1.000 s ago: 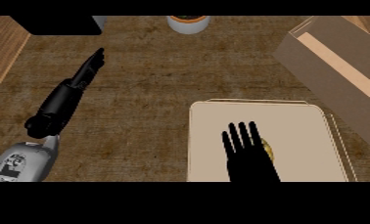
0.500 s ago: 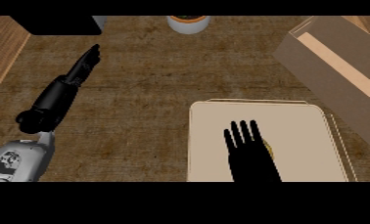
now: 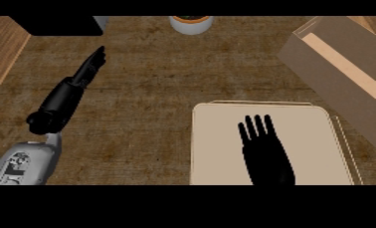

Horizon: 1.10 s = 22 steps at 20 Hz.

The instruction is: Pick the squash from the tray and place it in the cardboard box

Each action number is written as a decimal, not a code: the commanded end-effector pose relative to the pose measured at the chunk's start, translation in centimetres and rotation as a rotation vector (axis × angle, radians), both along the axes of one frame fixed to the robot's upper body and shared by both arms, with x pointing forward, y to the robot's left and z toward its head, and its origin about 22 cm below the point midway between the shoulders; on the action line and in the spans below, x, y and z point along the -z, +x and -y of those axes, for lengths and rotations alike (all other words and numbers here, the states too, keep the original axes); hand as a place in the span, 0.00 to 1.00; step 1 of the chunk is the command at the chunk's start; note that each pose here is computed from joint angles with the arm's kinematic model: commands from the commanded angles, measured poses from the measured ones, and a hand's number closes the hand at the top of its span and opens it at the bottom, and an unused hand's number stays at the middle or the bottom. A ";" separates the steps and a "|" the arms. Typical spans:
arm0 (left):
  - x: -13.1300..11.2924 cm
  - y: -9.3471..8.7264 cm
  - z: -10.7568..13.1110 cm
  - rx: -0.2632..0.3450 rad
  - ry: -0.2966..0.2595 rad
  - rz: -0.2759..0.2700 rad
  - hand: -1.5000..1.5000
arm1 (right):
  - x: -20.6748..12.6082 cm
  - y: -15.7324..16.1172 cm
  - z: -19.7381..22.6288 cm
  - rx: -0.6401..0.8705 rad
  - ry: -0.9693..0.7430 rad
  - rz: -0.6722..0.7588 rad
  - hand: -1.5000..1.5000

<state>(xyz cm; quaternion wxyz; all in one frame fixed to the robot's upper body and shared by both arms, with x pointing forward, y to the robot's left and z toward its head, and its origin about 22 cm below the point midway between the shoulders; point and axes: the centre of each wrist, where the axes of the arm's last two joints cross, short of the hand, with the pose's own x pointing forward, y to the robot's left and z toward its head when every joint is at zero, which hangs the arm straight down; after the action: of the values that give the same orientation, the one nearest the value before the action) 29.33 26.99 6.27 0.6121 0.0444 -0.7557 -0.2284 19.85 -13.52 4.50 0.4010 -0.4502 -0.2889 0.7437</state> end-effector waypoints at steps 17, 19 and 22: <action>0.0 -1.0 1.2 0.008 -0.003 0.004 0.50 | 1.4 1.0 1.4 -0.315 0.069 0.101 1.00; -0.7 -0.2 -1.0 0.013 -0.002 -0.005 0.50 | 1.9 3.4 1.1 -0.284 0.194 0.117 1.00; -0.7 0.4 0.1 0.037 -0.002 0.010 0.50 | 0.5 7.4 0.2 -0.143 0.504 0.123 1.00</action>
<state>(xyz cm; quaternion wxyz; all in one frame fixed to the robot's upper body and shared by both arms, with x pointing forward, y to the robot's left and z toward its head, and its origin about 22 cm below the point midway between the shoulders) 29.63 26.97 6.87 0.6069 0.0398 -0.7591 -0.2319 23.84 -14.27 2.72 0.3539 -0.3965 -0.4486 0.7185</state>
